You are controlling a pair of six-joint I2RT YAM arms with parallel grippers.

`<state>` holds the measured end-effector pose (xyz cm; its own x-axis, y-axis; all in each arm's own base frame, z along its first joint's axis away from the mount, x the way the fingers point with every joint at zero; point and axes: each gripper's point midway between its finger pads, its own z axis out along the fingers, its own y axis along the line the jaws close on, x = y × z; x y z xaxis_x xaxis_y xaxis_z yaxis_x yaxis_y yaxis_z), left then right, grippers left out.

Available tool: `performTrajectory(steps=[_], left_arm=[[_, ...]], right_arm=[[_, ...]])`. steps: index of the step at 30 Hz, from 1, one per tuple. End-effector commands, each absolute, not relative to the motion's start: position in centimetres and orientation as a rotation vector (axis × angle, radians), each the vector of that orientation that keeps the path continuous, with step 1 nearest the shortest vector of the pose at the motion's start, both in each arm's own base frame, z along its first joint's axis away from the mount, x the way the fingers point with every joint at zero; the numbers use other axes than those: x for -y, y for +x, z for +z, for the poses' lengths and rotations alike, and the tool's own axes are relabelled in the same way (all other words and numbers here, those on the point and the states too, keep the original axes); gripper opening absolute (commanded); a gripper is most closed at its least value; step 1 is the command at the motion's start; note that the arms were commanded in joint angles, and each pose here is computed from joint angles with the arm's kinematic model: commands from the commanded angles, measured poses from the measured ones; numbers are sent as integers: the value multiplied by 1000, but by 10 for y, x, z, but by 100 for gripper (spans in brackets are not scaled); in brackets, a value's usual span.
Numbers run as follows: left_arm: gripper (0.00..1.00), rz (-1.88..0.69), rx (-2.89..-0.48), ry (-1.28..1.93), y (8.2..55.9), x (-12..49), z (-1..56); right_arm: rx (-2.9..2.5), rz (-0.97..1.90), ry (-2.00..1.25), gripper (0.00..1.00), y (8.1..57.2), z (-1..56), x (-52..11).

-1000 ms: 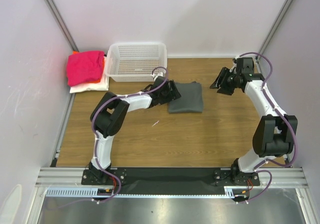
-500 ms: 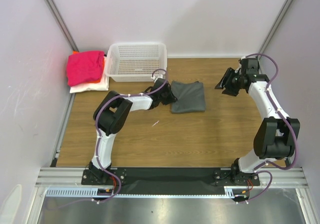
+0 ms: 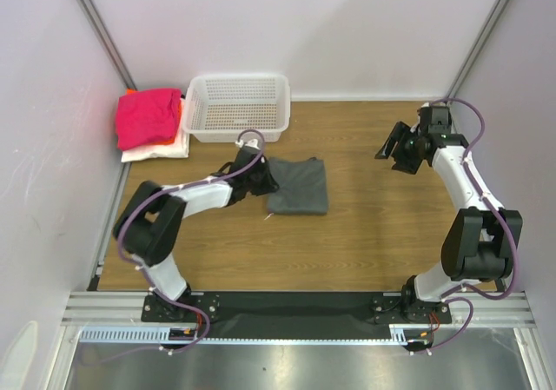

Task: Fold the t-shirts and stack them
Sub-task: Neatly place the folded tshirt to the corner

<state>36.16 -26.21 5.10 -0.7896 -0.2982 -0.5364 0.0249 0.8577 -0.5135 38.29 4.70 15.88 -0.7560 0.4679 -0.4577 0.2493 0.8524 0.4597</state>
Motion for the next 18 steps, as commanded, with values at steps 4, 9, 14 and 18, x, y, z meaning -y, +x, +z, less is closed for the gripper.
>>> performTrajectory(steps=[4,9,14,18], left_arm=[[0,-400,-2395,-112,324,179,83],[0,-183,-2319,-9,319,124,111],[0,-70,-2229,170,326,87,138],[0,-71,-2125,287,341,66,160]], right_arm=[[-2401,459,579,69,380,156,-38],[-2388,482,614,69,390,145,-40],[-2351,529,626,69,408,145,-44],[-2320,542,633,69,424,146,-44]])
